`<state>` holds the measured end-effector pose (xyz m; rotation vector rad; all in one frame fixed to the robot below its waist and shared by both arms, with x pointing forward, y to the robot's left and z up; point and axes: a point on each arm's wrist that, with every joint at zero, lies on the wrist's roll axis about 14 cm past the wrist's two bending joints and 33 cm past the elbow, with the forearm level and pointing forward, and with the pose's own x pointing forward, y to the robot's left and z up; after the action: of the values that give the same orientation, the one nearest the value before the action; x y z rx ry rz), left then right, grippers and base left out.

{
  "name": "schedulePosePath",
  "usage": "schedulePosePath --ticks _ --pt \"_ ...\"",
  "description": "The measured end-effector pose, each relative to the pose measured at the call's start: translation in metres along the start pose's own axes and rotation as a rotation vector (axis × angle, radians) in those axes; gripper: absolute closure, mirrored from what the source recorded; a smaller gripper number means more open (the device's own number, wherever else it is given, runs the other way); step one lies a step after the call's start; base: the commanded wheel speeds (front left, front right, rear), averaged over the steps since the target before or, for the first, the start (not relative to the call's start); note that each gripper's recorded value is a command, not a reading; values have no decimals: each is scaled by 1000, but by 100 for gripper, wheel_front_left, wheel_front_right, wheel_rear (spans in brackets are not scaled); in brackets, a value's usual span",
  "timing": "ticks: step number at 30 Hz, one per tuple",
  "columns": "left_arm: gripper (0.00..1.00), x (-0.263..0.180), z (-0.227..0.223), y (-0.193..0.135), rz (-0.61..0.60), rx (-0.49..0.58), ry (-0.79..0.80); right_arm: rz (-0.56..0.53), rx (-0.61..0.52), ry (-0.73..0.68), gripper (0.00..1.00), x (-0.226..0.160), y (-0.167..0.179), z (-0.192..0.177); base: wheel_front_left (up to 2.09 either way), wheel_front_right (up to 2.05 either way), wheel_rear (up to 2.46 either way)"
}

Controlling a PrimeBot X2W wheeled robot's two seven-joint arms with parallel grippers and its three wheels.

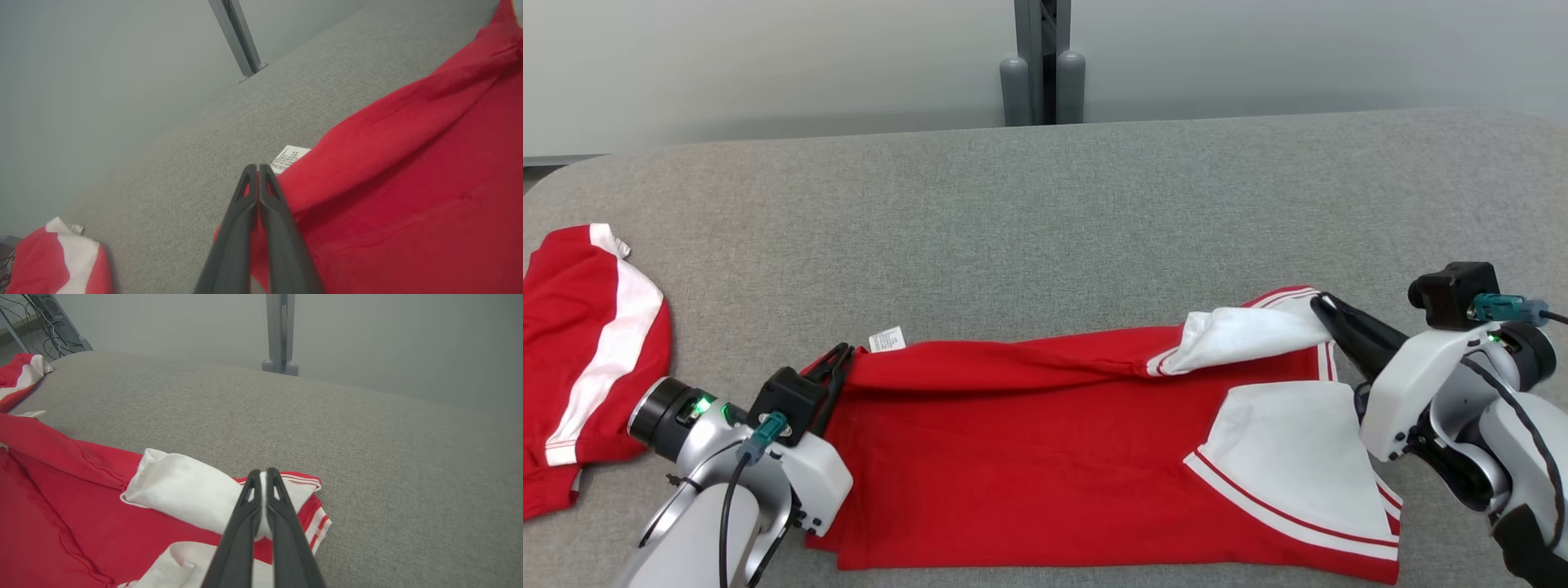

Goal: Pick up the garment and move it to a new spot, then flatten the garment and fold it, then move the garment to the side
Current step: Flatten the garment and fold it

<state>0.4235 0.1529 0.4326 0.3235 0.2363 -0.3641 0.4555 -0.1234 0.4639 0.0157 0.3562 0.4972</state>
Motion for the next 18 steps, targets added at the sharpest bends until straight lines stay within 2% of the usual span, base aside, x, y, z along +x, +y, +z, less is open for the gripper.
schedulePosePath --ticks 7,12,18 --pt "100 -9 -4 -10 -85 104 18 21 -3 96 100 -13 4 -12 0 0 0" --pt "100 -18 -8 -11 -117 175 30 45 -15 122 100 -20 10 -8 0 0 0" --pt "100 -24 -5 -14 -148 213 33 82 7 221 100 -32 21 -17 0 0 0"
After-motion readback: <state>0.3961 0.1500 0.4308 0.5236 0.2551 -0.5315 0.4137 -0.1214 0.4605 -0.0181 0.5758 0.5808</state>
